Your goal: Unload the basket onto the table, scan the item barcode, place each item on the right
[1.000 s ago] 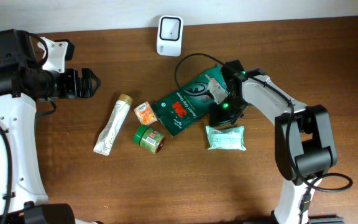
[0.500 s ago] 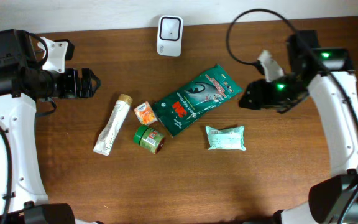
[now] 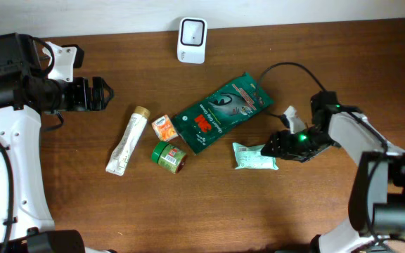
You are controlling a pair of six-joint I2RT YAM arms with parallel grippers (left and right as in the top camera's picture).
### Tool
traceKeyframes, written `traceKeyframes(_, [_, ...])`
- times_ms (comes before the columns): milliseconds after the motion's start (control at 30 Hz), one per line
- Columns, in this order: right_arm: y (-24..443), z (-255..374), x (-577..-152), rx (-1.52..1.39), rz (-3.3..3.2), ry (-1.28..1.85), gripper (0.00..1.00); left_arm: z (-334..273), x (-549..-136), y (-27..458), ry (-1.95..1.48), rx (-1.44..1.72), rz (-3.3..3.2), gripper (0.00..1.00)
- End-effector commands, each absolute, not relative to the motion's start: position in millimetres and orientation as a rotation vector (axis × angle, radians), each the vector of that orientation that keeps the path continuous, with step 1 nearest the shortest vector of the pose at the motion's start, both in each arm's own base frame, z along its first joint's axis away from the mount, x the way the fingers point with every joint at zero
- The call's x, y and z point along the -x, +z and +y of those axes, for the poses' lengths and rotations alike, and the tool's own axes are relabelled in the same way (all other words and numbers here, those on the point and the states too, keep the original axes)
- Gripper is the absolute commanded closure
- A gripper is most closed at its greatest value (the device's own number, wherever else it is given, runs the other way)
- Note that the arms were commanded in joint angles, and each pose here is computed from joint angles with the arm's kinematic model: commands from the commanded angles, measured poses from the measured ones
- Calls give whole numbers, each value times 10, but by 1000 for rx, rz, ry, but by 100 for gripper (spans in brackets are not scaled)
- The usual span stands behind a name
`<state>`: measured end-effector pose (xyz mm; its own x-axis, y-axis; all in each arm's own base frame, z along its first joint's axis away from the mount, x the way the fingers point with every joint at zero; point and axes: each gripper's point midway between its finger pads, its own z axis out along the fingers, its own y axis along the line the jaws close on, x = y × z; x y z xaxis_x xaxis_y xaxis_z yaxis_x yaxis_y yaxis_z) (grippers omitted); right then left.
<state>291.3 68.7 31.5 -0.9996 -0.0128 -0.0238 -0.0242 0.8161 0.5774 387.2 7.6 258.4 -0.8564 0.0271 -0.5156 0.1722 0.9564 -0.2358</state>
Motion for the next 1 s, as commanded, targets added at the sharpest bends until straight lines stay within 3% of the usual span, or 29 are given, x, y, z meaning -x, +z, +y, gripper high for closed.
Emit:
traceKeyframes(0, [188, 791, -2924, 14, 2978, 1022, 27, 78, -3867, 2704, -366, -166, 2542, 1])
traceKeyframes(167, [-78, 913, -2847, 15, 3046, 1077, 36, 78, -3867, 2705, -366, -166, 2542, 1])
traceKeyframes(333, [-332, 1018, -2748, 38, 3114, 1103, 55, 79, -3867, 2704, -365, -166, 2542, 1])
traceKeyframes(433, [-395, 1018, -2729, 23, 3128, 1110, 91, 79, -3867, 2704, -365, -166, 2542, 1])
traceKeyframes(467, [-396, 1019, -2734, 24, 3126, 1110, 94, 78, -3867, 2704, -366, -166, 2542, 1])
traceKeyframes(667, [-119, 1180, -2905, 28, 3008, 1298, 96, 78, -3867, 2704, -366, -166, 2542, 1])
traceKeyframes(800, [476, 1275, -3042, 140, 2889, 1399, 96, 79, -3867, 2705, -365, -166, 2542, 1])
traceKeyframes(967, [1383, 1274, -3175, 258, 2741, 1306, 96, 79, -3867, 2704, -365, -166, 2542, 1])
